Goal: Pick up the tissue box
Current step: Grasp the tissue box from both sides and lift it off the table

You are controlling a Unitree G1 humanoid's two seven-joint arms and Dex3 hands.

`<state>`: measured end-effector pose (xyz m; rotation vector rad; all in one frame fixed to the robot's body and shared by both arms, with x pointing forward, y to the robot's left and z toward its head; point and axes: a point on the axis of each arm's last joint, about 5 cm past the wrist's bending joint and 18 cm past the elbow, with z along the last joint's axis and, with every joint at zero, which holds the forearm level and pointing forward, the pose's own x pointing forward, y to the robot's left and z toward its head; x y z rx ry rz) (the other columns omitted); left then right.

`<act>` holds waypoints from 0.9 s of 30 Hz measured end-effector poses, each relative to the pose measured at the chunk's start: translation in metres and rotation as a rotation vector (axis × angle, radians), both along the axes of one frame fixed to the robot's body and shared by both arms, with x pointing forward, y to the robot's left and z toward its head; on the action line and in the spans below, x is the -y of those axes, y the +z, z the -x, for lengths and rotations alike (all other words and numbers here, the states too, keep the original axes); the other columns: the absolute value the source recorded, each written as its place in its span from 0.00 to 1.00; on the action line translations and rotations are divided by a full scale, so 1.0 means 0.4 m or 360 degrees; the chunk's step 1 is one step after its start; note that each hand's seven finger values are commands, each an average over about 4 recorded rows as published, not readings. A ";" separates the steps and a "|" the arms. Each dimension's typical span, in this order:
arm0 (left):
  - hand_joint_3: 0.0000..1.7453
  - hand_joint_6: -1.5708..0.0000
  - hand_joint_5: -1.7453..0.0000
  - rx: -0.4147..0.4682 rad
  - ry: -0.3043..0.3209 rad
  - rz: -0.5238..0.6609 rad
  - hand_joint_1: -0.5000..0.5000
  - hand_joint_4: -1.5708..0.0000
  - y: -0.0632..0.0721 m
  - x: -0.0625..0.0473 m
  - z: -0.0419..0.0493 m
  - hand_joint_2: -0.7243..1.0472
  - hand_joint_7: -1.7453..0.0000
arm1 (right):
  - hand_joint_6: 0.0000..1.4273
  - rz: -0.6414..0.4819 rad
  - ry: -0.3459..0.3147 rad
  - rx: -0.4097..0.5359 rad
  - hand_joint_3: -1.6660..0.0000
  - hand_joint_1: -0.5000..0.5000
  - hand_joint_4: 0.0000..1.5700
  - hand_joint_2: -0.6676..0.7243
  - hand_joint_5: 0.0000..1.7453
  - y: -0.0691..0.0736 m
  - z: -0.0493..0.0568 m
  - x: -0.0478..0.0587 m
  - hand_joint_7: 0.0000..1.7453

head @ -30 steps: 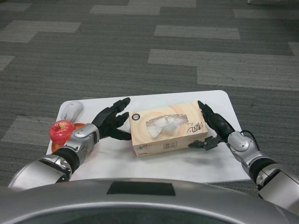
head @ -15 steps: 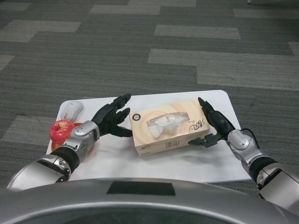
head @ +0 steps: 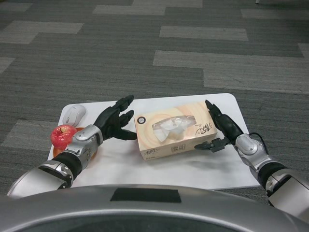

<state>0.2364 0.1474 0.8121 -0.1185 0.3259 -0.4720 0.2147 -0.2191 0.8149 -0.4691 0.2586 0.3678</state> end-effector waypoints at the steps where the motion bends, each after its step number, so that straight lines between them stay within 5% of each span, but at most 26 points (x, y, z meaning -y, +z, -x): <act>1: 0.10 1.00 1.00 0.0001 0.0006 0.0003 1.00 1.00 0.000 0.000 0.000 1.00 1.00 | 0.00 0.0000 0.0000 0.0000 0.76 0.07 0.00 0.23 0.06 0.000 0.000 0.000 0.00; 17: 0.10 1.00 1.00 0.0059 0.0104 0.0105 1.00 1.00 0.009 -0.004 -0.006 1.00 1.00 | 0.00 0.0006 -0.0008 0.0007 0.76 0.05 0.00 0.23 0.06 0.002 -0.001 0.004 0.00; 27: 0.10 1.00 1.00 -0.0009 -0.0022 0.0082 1.00 1.00 0.020 -0.027 -0.015 1.00 1.00 | 0.00 0.0004 0.0001 0.0007 0.76 0.04 0.00 0.23 0.06 0.002 -0.001 0.002 0.00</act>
